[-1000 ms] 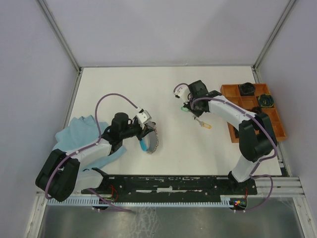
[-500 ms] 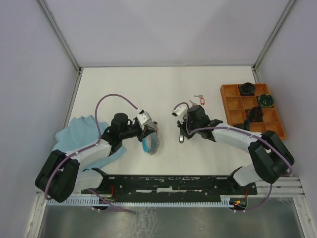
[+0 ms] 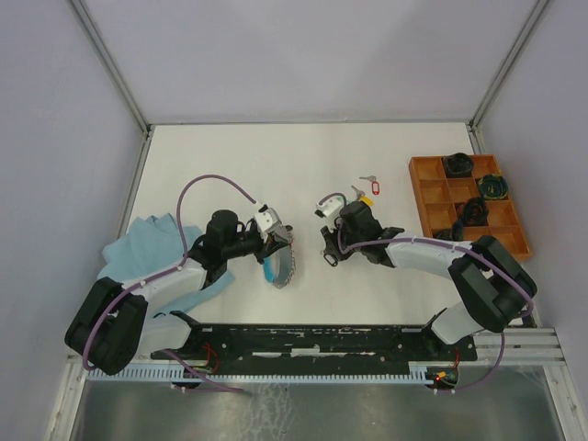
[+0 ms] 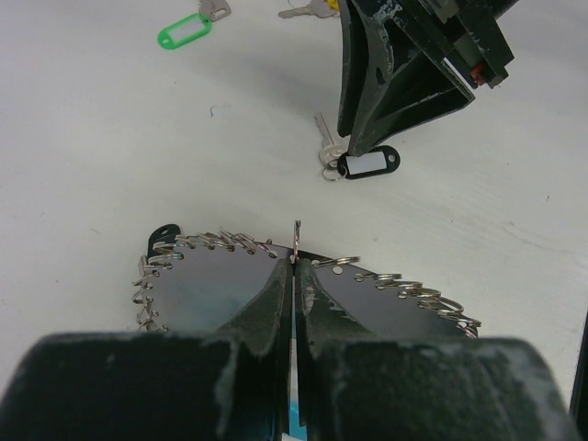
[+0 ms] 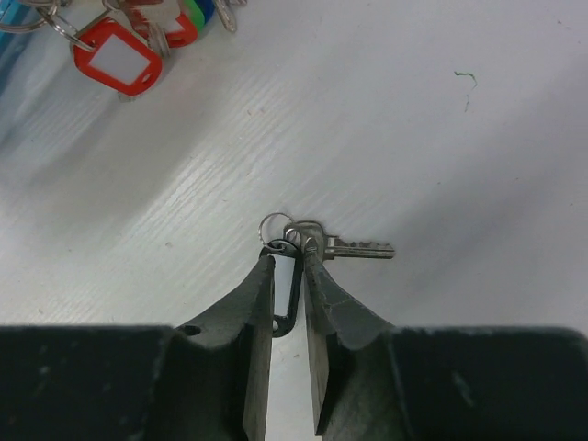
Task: Put the keys on the keyring
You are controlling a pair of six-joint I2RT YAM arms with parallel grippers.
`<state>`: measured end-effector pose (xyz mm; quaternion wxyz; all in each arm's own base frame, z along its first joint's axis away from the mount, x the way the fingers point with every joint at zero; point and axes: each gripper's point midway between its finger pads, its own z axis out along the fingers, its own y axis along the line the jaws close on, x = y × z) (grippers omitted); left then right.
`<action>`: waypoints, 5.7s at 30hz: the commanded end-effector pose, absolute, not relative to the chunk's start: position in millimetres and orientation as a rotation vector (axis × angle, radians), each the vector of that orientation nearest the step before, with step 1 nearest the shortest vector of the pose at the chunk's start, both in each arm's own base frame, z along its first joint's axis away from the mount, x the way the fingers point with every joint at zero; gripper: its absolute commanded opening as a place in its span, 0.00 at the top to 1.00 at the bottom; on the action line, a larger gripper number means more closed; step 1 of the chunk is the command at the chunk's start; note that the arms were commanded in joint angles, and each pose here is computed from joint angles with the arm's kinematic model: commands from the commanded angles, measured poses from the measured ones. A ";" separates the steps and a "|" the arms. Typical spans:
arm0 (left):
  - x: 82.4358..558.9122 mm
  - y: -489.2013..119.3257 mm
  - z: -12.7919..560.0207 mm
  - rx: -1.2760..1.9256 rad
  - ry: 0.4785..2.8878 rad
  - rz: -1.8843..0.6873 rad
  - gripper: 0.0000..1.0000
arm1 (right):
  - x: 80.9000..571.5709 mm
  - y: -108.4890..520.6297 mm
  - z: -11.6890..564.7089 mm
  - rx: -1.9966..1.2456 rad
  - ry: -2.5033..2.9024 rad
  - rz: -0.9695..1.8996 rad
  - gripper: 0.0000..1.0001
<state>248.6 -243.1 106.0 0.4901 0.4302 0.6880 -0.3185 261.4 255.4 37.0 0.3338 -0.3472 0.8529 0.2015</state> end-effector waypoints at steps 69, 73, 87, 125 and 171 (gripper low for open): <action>271.6 -230.0 139.0 0.880 1.564 -0.638 0.97 | 283.8 276.7 73.2 -1.006 2.181 0.129 0.99; 267.9 -233.9 138.8 0.907 1.552 -0.663 0.97 | 284.3 285.4 75.4 -0.986 2.107 0.332 0.99; 261.1 -240.7 139.2 0.956 1.527 -0.709 0.97 | 309.7 291.8 72.2 -0.824 1.795 0.618 0.99; 260.9 -240.5 143.5 0.946 1.515 -0.709 0.97 | 313.5 235.8 74.1 -0.400 2.545 0.034 0.59; 260.1 -240.8 146.0 0.939 1.509 -0.715 0.97 | 331.6 246.9 29.4 -0.214 2.437 -0.258 0.75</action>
